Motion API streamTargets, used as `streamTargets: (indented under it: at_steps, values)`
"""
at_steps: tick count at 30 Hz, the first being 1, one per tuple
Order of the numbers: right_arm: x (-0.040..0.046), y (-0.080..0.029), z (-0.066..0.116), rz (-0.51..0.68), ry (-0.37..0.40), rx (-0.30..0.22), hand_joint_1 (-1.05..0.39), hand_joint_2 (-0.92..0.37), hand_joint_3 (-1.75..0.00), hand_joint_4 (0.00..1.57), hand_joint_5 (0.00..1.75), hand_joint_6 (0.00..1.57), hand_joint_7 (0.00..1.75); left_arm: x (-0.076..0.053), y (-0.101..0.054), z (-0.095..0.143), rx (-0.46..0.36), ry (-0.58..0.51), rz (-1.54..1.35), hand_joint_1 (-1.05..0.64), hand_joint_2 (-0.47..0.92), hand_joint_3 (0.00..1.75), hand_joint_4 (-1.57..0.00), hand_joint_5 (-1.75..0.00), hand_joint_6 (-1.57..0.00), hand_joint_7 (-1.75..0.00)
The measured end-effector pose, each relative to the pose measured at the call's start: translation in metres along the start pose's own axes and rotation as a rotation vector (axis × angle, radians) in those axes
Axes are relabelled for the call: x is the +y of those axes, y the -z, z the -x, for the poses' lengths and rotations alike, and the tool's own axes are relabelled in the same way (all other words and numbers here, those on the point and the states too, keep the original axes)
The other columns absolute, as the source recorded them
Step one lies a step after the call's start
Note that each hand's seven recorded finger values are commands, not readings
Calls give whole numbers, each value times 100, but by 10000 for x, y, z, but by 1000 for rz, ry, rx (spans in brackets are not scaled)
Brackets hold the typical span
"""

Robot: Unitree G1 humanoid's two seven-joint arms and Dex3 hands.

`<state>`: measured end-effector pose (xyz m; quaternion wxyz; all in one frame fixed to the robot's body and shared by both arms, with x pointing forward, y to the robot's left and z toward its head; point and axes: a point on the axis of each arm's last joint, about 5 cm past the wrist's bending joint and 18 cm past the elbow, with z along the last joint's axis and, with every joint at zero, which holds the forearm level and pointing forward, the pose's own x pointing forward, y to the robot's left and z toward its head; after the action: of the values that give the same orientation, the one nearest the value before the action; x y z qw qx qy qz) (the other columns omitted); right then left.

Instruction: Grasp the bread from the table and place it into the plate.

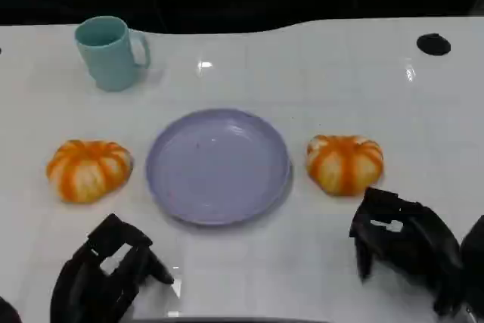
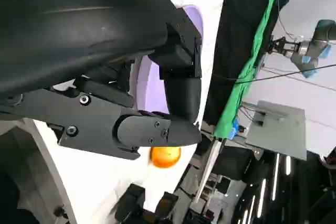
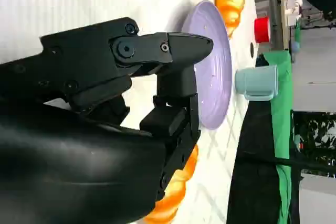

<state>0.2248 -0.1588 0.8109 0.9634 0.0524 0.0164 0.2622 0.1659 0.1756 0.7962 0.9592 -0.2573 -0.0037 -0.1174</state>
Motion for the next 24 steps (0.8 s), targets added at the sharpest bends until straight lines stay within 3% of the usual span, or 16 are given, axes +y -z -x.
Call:
streamTargets:
  at_steps: [24]
  values:
    - [-4, -5, 0, 9, -51, 3, -47, -92, -24, 88, 175, 70, 175, -5, -1, -5, 2, 2, 3, -53, 92, 25, -59, -175, -50, -150]
